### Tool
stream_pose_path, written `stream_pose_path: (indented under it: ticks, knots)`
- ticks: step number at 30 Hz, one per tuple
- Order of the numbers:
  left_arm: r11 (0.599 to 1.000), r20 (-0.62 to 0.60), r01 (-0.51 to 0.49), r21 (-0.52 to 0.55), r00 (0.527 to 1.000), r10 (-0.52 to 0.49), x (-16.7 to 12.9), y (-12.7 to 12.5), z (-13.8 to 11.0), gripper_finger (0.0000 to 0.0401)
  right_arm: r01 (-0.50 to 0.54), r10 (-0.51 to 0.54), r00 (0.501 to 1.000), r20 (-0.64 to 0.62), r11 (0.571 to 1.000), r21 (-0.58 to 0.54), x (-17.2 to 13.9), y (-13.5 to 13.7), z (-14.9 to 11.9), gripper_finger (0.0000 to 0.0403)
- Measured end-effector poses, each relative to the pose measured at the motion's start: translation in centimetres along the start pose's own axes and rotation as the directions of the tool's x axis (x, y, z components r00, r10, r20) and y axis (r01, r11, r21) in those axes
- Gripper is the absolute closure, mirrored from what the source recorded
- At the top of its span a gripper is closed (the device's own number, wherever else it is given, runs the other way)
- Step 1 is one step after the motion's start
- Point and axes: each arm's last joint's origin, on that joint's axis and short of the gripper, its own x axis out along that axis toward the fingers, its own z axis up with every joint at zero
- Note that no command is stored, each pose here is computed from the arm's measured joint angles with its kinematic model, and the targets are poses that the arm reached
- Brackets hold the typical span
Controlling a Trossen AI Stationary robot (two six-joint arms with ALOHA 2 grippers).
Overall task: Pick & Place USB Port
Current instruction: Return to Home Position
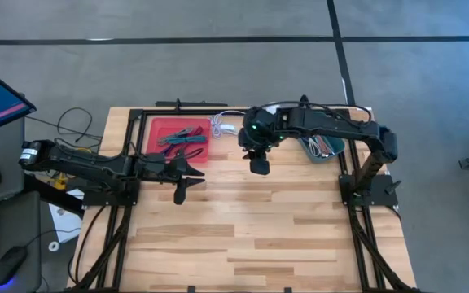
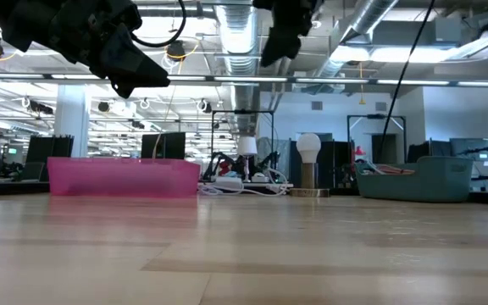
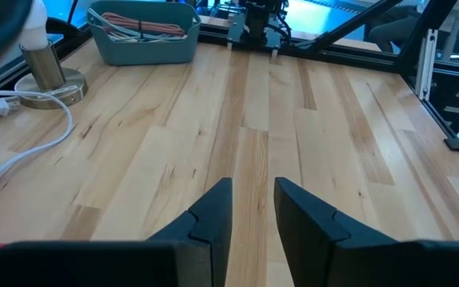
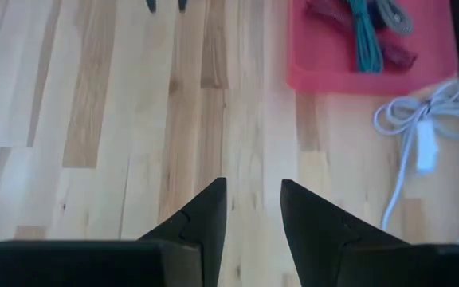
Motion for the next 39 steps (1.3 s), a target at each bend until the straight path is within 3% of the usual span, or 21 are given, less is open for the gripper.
stream_pose_path:
  ticks: [7,16,23,27,31,35,39]
  knots:
    - [1.000,0.000,0.000,0.000,1.000,0.000,0.0,0.0,0.0,0.0306,0.007,-0.011,0.997,0.081,0.999,0.050,0.9,0.8,-4.9,0.0290]
    - [1.000,0.000,0.000,0.000,1.000,0.000,0.0,0.0,0.0,0.0306,0.004,-0.041,0.924,0.381,0.995,0.098,0.4,2.4,-11.0,0.0290]
    - [1.000,0.000,0.000,0.000,1.000,0.000,0.0,0.0,0.0,0.0306,-0.005,-0.010,0.868,0.497,1.000,0.028,1.3,4.0,-13.9,0.0290]
    - [1.000,0.000,0.000,0.000,1.000,0.000,0.0,0.0,0.0,0.0306,-0.007,0.004,0.809,0.587,1.000,0.002,2.3,4.6,-15.6,0.0290]
    - [1.000,0.000,0.000,0.000,1.000,0.000,0.0,0.0,0.0,0.0306,-0.021,0.005,0.752,0.659,1.000,0.016,3.7,4.9,-17.6,0.0290]
    - [1.000,0.000,0.000,0.000,1.000,0.000,0.0,0.0,0.0,0.0306,-0.052,0.002,0.739,0.674,0.997,0.054,4.8,4.9,-19.4,0.0290]
    - [1.000,0.000,0.000,0.000,1.000,0.000,0.0,0.0,0.0,0.0306,-0.049,-0.002,0.711,0.704,0.997,0.053,4.5,4.8,-19.3,0.0290]
